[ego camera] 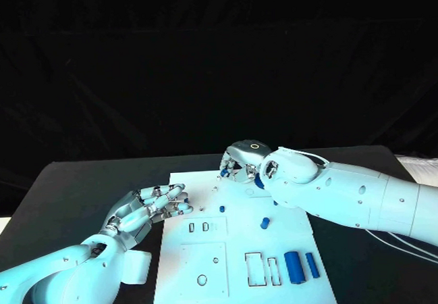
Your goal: Assemble the parts on the task board
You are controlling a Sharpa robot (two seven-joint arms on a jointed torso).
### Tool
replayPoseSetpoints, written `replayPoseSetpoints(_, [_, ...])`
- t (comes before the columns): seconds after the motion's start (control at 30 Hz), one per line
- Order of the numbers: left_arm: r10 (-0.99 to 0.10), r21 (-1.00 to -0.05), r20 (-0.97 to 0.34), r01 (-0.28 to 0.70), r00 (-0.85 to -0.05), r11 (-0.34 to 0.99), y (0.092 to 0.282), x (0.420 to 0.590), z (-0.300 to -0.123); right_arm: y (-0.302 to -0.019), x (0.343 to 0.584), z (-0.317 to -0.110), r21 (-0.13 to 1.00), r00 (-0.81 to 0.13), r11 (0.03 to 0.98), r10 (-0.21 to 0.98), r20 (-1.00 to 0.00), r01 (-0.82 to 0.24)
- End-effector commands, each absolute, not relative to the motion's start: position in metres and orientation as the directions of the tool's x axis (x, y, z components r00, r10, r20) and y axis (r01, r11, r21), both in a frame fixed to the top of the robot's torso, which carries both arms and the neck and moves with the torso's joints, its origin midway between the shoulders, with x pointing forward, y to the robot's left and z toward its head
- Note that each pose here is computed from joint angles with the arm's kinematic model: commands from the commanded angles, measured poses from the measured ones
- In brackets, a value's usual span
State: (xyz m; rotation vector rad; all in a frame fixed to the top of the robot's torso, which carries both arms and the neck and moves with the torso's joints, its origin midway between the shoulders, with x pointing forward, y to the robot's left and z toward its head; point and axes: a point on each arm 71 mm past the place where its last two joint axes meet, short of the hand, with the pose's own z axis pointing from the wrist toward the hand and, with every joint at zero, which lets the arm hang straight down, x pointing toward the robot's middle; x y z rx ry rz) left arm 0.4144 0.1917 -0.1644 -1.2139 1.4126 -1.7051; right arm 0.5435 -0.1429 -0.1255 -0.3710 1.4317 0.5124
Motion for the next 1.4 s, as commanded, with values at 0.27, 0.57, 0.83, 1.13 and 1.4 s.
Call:
replayPoseSetpoints(0.27, [-0.865, -0.961, 0.277, -0.097, -0.418, -0.260, 0.1888, 0.4143, -0.1622, -0.1355, 0.5458, -0.1279, 0.039, 0.056, 0.835, 0.083, -0.995, -0.549])
replayPoseSetpoints(0.57, [-0.867, -0.961, 0.275, -0.098, -0.415, -0.258, 0.1895, 0.4150, -0.1623, -0.1341, 0.5473, -0.1324, 0.029, 0.018, 0.838, 0.046, -0.999, -0.545])
replayPoseSetpoints(0.83, [-0.870, -0.962, 0.273, -0.098, -0.411, -0.255, 0.1906, 0.4157, -0.1625, -0.1323, 0.5465, -0.1336, 0.023, 0.007, 0.835, 0.033, -0.999, -0.550])
replayPoseSetpoints(1.13, [-0.871, -0.962, 0.272, -0.098, -0.410, -0.254, 0.1909, 0.4164, -0.1628, -0.1303, 0.5446, -0.1332, 0.022, 0.010, 0.829, 0.033, -0.999, -0.559])
replayPoseSetpoints(1.4, [-0.872, -0.962, 0.271, -0.097, -0.408, -0.254, 0.1919, 0.4174, -0.1632, -0.1314, 0.5446, -0.1334, 0.019, 0.012, 0.830, 0.031, -0.999, -0.558])
